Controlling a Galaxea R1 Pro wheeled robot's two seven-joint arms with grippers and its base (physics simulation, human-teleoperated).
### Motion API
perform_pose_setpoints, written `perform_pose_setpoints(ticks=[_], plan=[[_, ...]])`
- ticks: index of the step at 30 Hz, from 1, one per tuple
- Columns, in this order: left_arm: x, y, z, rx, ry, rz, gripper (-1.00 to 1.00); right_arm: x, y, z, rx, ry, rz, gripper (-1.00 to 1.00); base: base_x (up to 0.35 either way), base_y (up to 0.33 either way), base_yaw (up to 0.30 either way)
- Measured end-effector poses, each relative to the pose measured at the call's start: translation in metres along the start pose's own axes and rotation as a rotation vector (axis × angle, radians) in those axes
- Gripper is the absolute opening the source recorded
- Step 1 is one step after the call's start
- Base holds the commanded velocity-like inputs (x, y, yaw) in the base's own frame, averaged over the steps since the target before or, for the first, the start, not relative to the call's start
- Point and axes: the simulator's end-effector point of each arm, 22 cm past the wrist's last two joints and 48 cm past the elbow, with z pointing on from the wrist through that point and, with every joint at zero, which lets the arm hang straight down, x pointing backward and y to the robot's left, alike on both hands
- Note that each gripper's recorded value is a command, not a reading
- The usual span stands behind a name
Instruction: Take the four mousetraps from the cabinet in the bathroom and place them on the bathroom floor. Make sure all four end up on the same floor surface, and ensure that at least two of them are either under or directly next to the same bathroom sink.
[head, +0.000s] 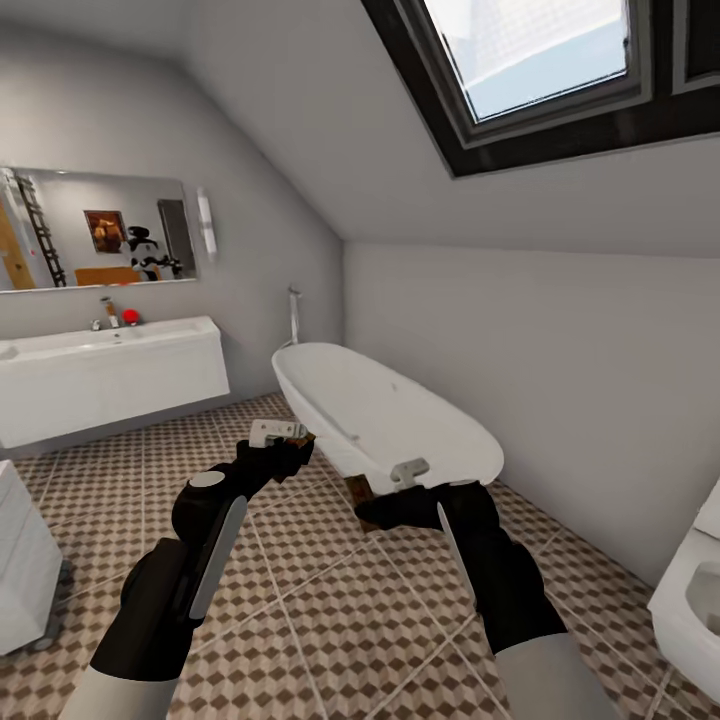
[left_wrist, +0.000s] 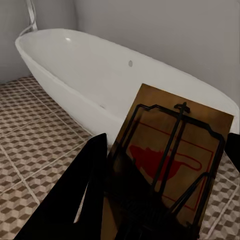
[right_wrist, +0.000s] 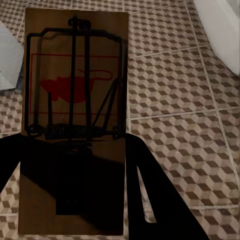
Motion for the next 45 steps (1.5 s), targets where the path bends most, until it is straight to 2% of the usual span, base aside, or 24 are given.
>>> perform_pose_setpoints(ticks=[8,16,36,45], plan=[[0.000,0.000,0.000,0.000,0.000,-0.001,-1.00,-0.015,0.011,-0.001,-0.049,-0.070,0.007,-1.00,0.215,-0.062,0.078],[-0.005,0.000,-0.003,0.000,-0.008,0.000,-1.00,-0.015,0.019,0.000,-0.067,-0.070,-0.004,-1.00,0.172,-0.006,0.167],[-0.016,-0.002,-0.012,0.002,-0.028,0.001,-1.00,-0.025,0.026,-0.009,-0.066,-0.094,-0.024,-1.00,0.122,0.055,0.190],[-0.014,-0.002,-0.012,-0.001,-0.020,0.003,-1.00,-0.029,0.027,-0.012,-0.066,-0.108,-0.033,-1.00,0.197,-0.133,0.153]])
